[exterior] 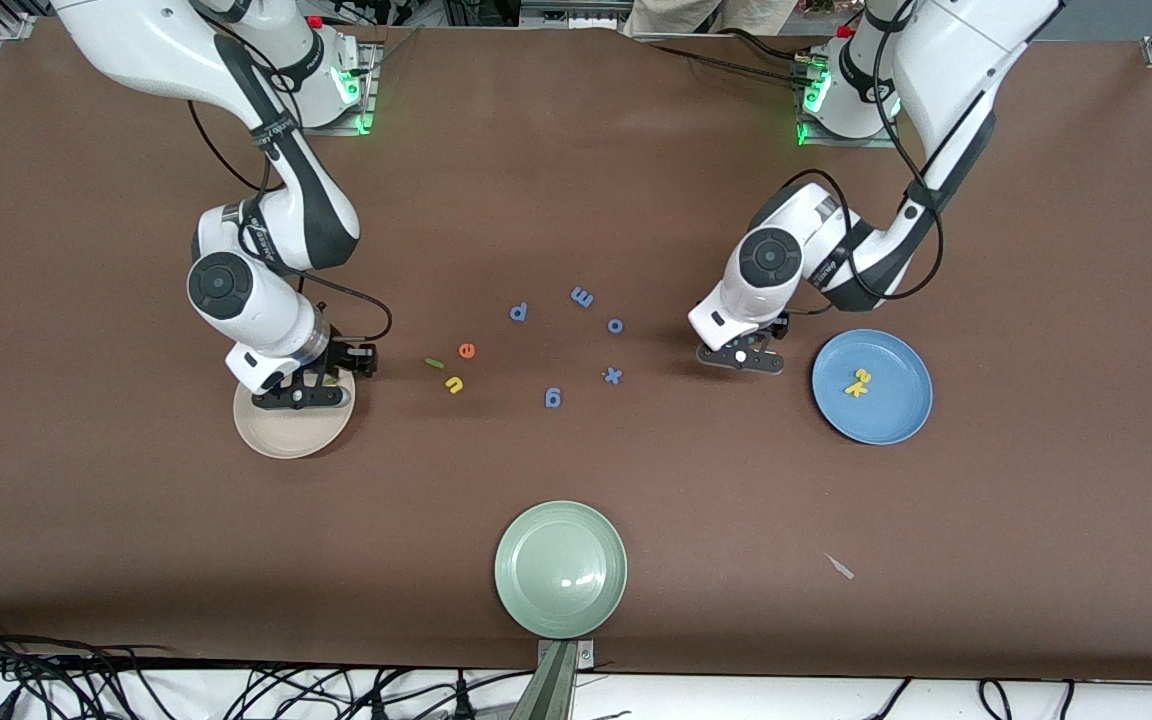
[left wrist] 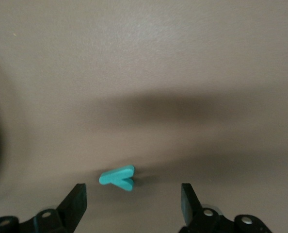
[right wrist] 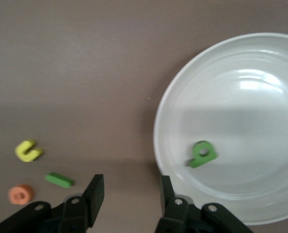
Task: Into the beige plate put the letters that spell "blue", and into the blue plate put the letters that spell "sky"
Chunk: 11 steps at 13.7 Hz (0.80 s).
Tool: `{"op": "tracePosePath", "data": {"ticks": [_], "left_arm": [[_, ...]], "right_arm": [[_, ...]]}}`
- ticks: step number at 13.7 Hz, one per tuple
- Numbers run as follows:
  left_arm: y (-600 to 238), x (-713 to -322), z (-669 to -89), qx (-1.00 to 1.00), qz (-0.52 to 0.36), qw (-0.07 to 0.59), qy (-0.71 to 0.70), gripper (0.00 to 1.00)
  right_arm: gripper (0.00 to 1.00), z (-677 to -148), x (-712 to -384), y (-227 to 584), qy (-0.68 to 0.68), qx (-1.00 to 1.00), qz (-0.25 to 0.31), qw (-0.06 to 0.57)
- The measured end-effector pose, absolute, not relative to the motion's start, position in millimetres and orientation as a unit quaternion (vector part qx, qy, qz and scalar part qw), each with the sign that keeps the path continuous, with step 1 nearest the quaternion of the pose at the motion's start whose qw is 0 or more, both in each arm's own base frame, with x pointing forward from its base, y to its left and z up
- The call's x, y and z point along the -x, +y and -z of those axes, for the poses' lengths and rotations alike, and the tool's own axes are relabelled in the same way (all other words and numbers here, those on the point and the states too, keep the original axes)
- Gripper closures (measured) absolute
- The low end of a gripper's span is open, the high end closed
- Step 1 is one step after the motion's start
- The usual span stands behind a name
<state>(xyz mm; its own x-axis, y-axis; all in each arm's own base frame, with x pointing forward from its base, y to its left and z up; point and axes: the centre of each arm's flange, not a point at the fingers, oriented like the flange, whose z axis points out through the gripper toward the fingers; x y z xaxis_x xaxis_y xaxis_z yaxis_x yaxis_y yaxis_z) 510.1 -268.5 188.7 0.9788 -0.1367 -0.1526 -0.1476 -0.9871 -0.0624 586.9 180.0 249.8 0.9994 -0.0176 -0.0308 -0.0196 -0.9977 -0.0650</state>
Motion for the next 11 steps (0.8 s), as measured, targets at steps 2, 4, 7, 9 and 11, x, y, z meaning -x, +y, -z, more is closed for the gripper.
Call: {"op": "tracePosePath", "data": {"ticks": [2,4,7,9,11], "left_arm": [[-264.4,-510.9,-180.7,0.994,-0.079,0.033,0.067,0.22],[-263.1,-512.5,-179.5,0.995,-0.076,0.029,0.065,0.23],[-259.5,-511.7,-173.6,0.995,-0.077,0.026,0.060,0.23],[-251.1,-514.5,-172.2,0.995,-0.076,0.028,0.055,0.24],[-240.9,-518.3,-171.2,0.995,-0.073,0.034,0.055,0.24]], "right_arm": [[0.44,-245.6,-580.0,201.1,0.042,0.998,-0.023,0.038],[0.44,-234.8,-569.4,235.5,0.071,0.996,-0.024,0.046],[0.44,-210.0,-550.7,275.6,0.078,0.996,-0.028,0.042],[0.44,-198.3,-546.9,280.0,0.076,0.997,-0.023,0.025],[0.44,-188.8,-545.3,277.9,0.073,0.997,-0.015,0.021]]}}
